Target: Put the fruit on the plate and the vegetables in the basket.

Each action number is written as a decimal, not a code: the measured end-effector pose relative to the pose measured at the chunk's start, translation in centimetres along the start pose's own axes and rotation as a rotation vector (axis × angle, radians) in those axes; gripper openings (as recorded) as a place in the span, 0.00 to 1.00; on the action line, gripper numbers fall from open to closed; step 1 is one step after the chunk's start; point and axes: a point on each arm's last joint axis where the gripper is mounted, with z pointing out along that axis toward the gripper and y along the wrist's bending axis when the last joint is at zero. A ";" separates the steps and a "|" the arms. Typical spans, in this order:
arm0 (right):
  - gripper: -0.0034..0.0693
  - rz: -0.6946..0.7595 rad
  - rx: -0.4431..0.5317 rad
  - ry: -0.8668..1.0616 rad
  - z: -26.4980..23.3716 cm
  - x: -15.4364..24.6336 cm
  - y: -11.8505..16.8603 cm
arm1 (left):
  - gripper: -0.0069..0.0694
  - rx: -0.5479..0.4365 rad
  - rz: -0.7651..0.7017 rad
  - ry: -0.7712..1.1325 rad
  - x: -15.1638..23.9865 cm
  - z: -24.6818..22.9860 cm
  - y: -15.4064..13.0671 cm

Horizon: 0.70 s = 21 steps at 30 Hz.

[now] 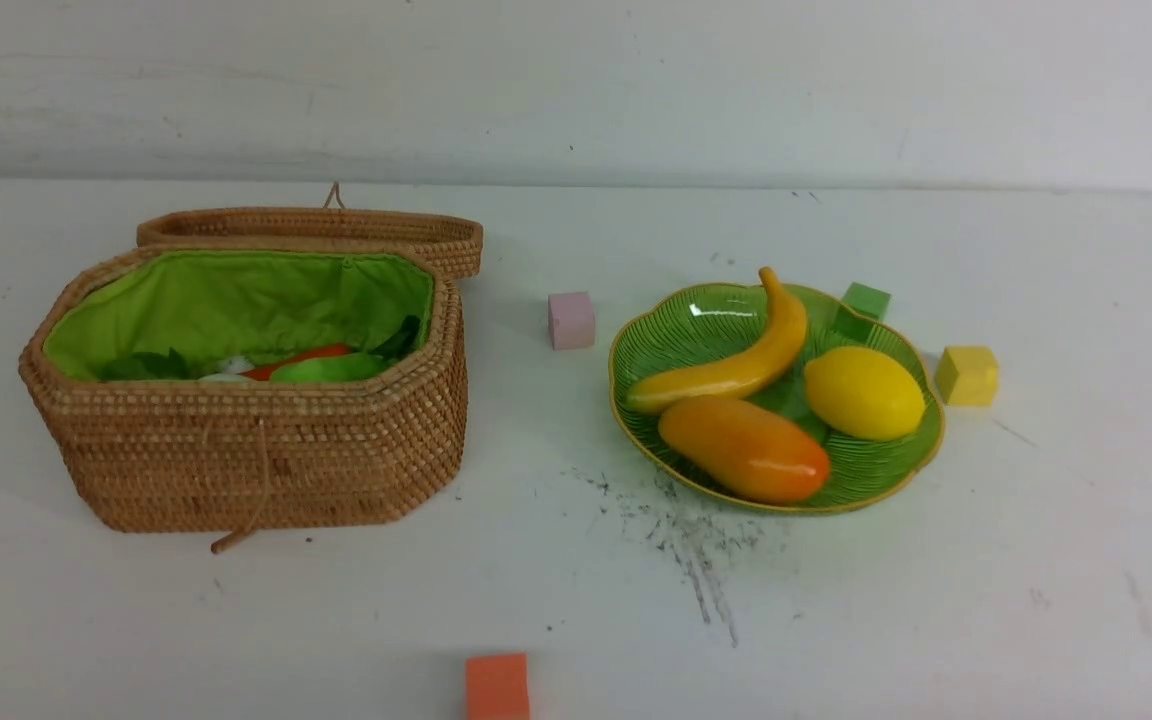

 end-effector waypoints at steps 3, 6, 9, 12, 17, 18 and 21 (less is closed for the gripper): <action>0.03 0.000 0.000 -0.001 0.0 0.0 0.0 | 0.09 0.000 0.000 0.000 0.0 0.0 0.0; 0.04 0.000 0.000 0.000 0.0 0.0 0.0 | 0.10 0.000 0.000 0.000 0.0 0.0 0.0; 0.04 0.000 0.000 0.000 0.0 0.0 0.0 | 0.10 0.000 0.000 0.000 0.0 0.0 0.0; 0.04 0.000 0.000 0.000 0.0 0.0 0.0 | 0.10 0.000 0.000 -0.003 0.0 0.0 0.0; 0.05 0.000 0.000 -0.001 0.0 0.0 0.0 | 0.08 -0.130 -0.018 -0.078 1.1 0.6 0.8; 0.04 -0.001 0.000 -0.001 0.0 0.0 0.0 | 0.07 -0.168 -0.019 -0.090 1.5 0.7 1.1; 0.04 -0.001 0.000 -0.001 0.0 0.0 0.0 | 0.07 -0.382 -0.029 -0.124 3.6 0.9 2.7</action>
